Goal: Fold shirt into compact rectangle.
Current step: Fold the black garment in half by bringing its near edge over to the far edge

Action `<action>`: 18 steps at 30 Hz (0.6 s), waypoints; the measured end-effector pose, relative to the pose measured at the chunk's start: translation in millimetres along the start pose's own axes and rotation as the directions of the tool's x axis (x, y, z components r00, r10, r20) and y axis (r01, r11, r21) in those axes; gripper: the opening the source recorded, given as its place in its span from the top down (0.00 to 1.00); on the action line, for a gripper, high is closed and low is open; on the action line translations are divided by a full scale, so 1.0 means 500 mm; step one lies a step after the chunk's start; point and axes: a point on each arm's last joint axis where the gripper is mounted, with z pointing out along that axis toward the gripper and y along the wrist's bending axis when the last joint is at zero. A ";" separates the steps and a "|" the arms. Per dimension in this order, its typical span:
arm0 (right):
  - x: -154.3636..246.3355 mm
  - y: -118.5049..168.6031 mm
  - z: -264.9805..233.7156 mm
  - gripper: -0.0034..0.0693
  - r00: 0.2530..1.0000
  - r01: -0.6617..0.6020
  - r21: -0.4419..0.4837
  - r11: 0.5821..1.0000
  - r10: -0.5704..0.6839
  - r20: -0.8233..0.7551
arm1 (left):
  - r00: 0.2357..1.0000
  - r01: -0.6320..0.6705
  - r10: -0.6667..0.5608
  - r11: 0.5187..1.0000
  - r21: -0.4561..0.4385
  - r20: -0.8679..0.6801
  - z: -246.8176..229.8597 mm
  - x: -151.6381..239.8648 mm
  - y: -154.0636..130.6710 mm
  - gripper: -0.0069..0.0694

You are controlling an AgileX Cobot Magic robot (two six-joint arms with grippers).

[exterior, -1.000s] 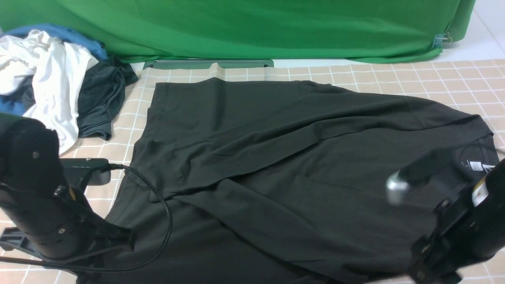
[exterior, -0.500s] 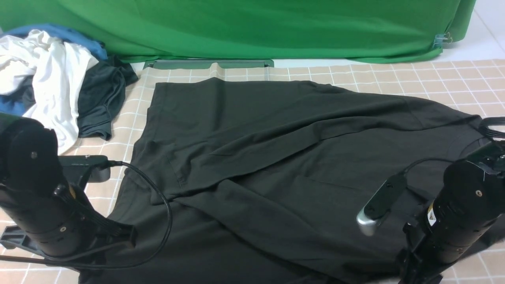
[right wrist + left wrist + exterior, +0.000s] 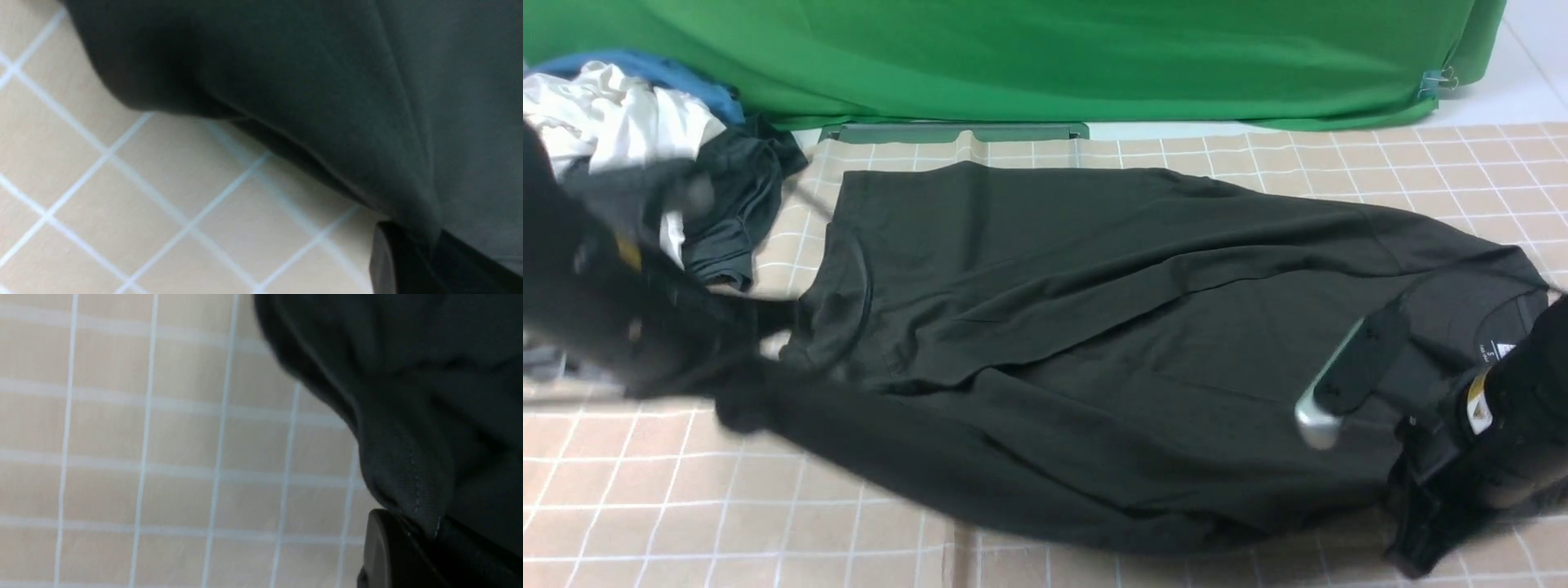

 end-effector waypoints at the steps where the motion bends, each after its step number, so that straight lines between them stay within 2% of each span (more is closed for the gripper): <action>1: -0.002 -0.001 -0.002 0.86 1.000 0.001 0.002 1.000 -0.001 0.002 | 1.000 0.001 -0.001 1.000 0.001 0.002 0.001 -0.004 -0.001 0.86; 7: -0.078 -0.064 -0.063 0.87 0.991 -0.038 0.080 0.996 0.027 0.130 | 0.995 0.006 -0.010 0.999 0.036 0.103 -0.005 -0.115 -0.040 0.86; 9: -0.102 -0.105 -0.070 0.87 0.987 -0.073 0.105 0.992 0.057 0.153 | 0.992 0.032 -0.037 0.998 0.045 0.118 0.010 -0.163 -0.043 0.86; 10: -0.107 -0.113 -0.072 0.87 0.986 -0.081 0.110 0.991 0.063 0.158 | 0.990 0.042 -0.048 0.998 0.049 0.129 0.008 -0.175 -0.042 0.86; 11: -0.126 -0.146 -0.074 0.87 0.982 -0.103 0.128 0.986 0.080 0.172 | 0.988 0.061 -0.067 0.997 0.051 0.138 0.019 -0.204 -0.039 0.86; 18: -0.217 -0.285 -0.041 0.87 0.968 -0.173 0.185 0.967 0.132 0.215 | 0.966 0.174 -0.188 0.981 0.090 0.177 0.110 -0.350 0.001 0.86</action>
